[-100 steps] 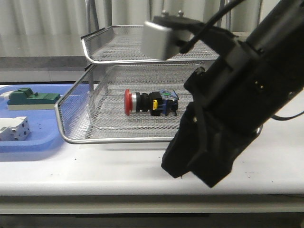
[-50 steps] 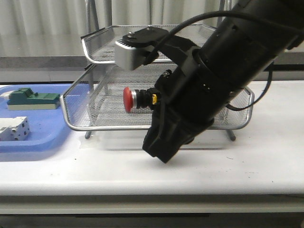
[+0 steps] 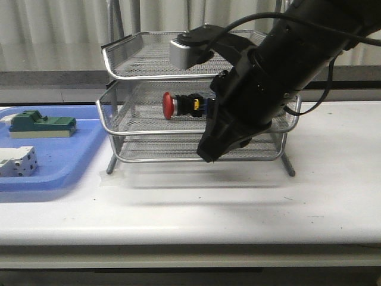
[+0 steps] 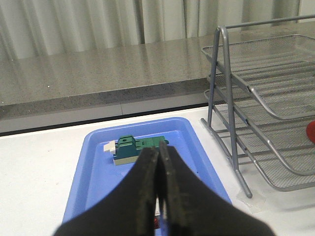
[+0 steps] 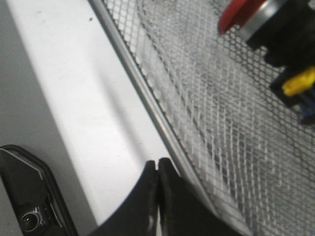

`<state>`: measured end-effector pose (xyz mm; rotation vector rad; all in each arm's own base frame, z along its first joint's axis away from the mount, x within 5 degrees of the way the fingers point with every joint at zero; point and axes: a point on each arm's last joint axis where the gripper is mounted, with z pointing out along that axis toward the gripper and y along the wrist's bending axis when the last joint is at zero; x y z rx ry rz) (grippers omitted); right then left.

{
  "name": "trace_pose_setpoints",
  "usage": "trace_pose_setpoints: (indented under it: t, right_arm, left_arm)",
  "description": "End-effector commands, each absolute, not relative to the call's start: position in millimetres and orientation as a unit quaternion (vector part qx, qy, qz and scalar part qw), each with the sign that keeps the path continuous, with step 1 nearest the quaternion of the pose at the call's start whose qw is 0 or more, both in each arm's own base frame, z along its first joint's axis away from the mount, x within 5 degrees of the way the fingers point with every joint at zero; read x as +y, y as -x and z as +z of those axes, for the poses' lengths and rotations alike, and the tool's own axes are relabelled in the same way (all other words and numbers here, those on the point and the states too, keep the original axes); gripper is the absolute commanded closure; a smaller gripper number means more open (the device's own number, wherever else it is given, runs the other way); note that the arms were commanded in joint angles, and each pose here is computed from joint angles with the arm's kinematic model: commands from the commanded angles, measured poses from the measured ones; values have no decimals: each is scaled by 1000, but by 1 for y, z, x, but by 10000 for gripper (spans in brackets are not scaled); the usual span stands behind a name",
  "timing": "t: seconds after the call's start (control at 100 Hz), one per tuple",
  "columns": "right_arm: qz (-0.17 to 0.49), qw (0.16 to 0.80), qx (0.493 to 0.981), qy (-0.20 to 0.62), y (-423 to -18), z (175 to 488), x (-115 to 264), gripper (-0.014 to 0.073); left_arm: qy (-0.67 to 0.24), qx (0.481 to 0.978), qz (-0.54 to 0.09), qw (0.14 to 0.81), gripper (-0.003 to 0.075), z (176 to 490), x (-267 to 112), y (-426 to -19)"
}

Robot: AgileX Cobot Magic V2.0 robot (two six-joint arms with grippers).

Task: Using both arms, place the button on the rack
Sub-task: 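Push the middle mesh tray back into the rack with the right gripper, then lift the right gripper away from the rack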

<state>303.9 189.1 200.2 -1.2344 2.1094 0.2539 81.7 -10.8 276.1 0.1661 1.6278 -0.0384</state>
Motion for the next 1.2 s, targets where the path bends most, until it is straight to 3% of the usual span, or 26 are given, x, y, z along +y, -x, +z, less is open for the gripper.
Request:
trace_pose_setpoints:
  t: [0.0, 0.19, 0.38, 0.69, 0.93, 1.19]
  right_arm:
    - [76, 399, 794, 452, -314, 228, 185, 664]
    - [88, 384, 798, 456, -311, 226, 186, 664]
    - [139, 349, 813, 444, -298, 233, 189, 655]
    - [178, 397, 820, 371, -277, 286, 177, 655]
    - [153, 445, 836, 283, -264, 331, 133, 655]
    - [70, 447, 865, 216, -229, 366, 76, 655]
  left_arm:
    - [-51, 693, -16, 719, 740, 293, -8, -82]
    - [-51, 693, -16, 719, 740, 293, -8, -82]
    - [-51, 693, -16, 719, 740, 293, -8, -82]
    - [-51, 693, -16, 719, 740, 293, -8, -82]
    - [-51, 693, -16, 719, 740, 293, -8, -82]
    - [-51, 693, -16, 719, 740, 293, -8, -82]
